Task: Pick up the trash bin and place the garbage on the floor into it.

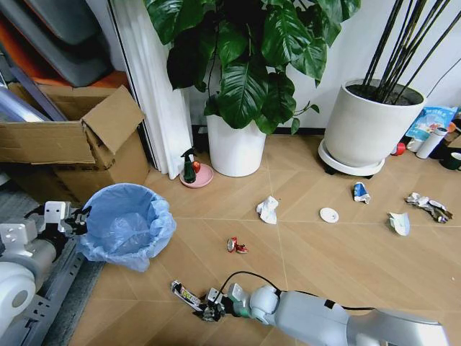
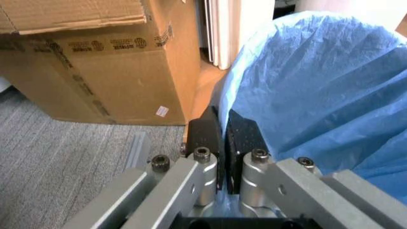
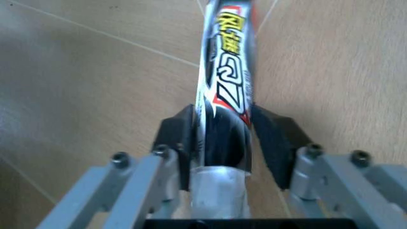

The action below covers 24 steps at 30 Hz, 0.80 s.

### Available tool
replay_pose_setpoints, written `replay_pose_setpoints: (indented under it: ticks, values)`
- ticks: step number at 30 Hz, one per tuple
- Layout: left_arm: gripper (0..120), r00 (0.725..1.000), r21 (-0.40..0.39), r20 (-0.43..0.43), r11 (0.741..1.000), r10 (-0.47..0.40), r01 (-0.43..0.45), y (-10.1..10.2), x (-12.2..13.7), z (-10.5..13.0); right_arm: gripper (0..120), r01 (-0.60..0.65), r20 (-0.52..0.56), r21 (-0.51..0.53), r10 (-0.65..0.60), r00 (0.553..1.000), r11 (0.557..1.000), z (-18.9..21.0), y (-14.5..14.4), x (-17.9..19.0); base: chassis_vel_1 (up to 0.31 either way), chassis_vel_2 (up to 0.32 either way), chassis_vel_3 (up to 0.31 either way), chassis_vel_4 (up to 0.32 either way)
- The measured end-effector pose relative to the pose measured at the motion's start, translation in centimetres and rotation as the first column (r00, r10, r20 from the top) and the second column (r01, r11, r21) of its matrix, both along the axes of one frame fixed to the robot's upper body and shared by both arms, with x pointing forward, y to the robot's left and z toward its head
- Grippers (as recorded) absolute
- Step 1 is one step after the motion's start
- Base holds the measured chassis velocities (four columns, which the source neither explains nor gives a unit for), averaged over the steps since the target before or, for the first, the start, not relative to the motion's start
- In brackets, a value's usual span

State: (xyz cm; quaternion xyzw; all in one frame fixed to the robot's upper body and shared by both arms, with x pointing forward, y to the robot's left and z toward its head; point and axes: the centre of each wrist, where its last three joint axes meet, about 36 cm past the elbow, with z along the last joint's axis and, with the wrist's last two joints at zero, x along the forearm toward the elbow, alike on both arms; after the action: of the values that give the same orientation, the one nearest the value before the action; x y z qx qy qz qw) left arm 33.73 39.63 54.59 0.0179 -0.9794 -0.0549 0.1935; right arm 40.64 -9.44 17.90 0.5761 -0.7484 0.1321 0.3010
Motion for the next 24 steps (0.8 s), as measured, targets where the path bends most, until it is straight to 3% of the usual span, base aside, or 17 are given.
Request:
replay_pose_setpoints:
  ticks: [3,7,11,18,24]
  values:
    - [0,1.000,0.000,0.000,1.000,-0.001,0.001,0.0,0.0,0.1,25,0.000,-0.002,0.000,0.000,1.000,1.000,0.0,0.0,-0.1,0.000,0.000,0.000,0.000]
    - [0,1.000,0.002,-0.001,1.000,-0.004,0.004,0.1,0.1,0.2,6,0.016,-0.001,0.016,-0.016,1.000,1.000,0.4,0.1,0.2,0.000,0.000,0.000,0.000]
    - [0,1.000,0.004,-0.007,1.000,-0.005,0.005,0.2,0.2,0.1,3,0.033,0.006,0.031,-0.033,0.999,0.999,1.0,-0.4,0.5,0.000,0.000,0.000,0.000]
    - [0,0.999,0.014,-0.027,1.000,-0.024,0.024,0.1,1.0,-0.2,0,0.116,0.045,0.053,-0.119,0.992,0.992,3.1,-4.4,2.1,0.000,0.000,0.000,0.000]
    - [0,0.996,0.028,-0.059,0.998,-0.062,0.064,0.3,2.1,0.0,0,0.257,0.114,0.097,-0.267,0.957,0.962,6.4,-10.4,4.4,0.000,0.000,0.000,0.000]
